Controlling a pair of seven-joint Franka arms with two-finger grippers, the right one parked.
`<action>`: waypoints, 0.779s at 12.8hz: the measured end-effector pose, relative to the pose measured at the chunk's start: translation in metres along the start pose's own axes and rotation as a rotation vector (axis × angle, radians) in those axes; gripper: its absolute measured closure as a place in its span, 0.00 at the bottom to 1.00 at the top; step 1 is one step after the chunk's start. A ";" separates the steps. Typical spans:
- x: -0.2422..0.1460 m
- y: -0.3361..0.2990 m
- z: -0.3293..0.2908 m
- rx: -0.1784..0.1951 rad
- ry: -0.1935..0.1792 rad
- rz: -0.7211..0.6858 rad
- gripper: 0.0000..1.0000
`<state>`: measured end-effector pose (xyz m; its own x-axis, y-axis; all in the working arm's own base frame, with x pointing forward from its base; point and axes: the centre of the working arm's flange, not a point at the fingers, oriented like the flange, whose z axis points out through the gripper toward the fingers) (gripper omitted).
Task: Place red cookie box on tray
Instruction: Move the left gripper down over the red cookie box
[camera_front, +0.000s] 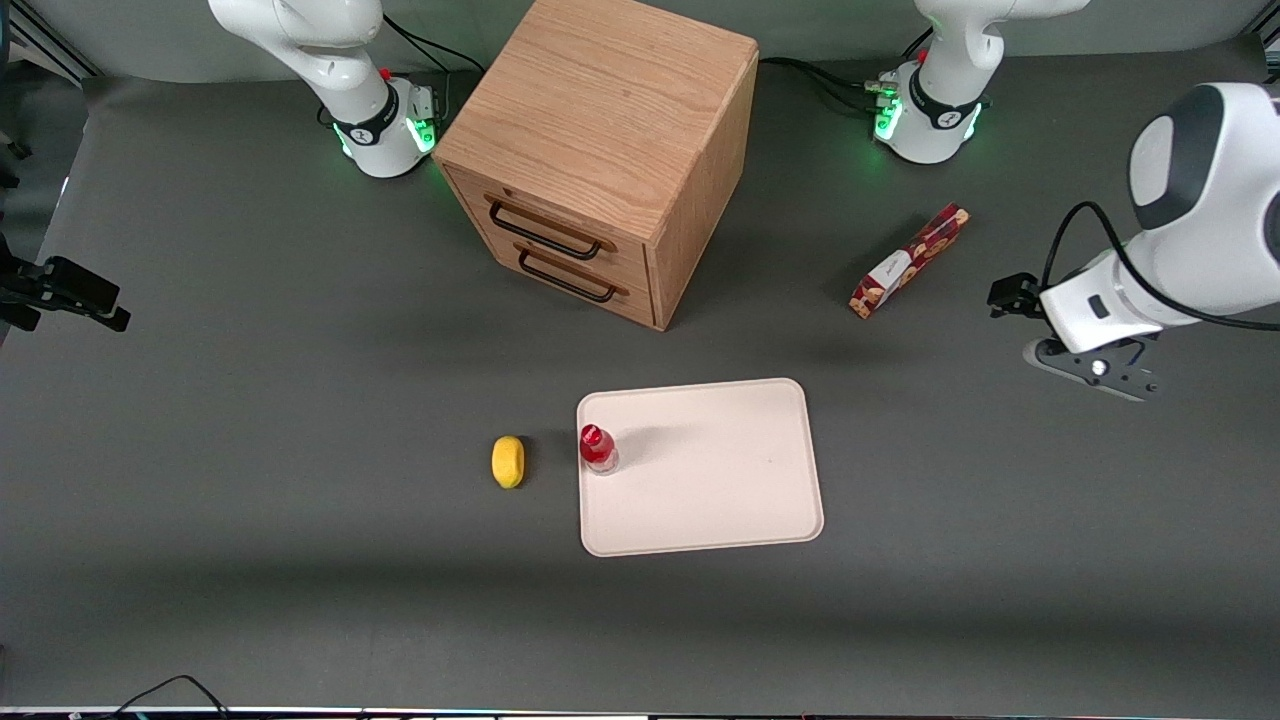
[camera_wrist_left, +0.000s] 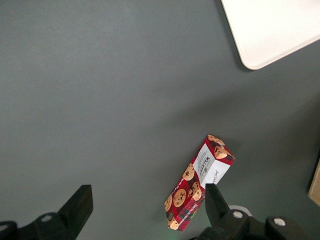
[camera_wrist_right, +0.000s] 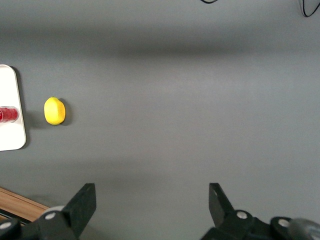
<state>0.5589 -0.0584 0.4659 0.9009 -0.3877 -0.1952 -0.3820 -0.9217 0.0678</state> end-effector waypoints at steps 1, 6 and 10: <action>-0.006 0.002 0.011 0.003 0.002 0.011 0.00; -0.044 0.012 0.059 0.014 0.001 0.131 0.00; -0.075 0.022 0.111 0.042 0.044 0.197 0.00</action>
<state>0.4598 -0.0479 0.3736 0.8155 -0.5619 -0.1389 -0.5595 -0.8267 0.0594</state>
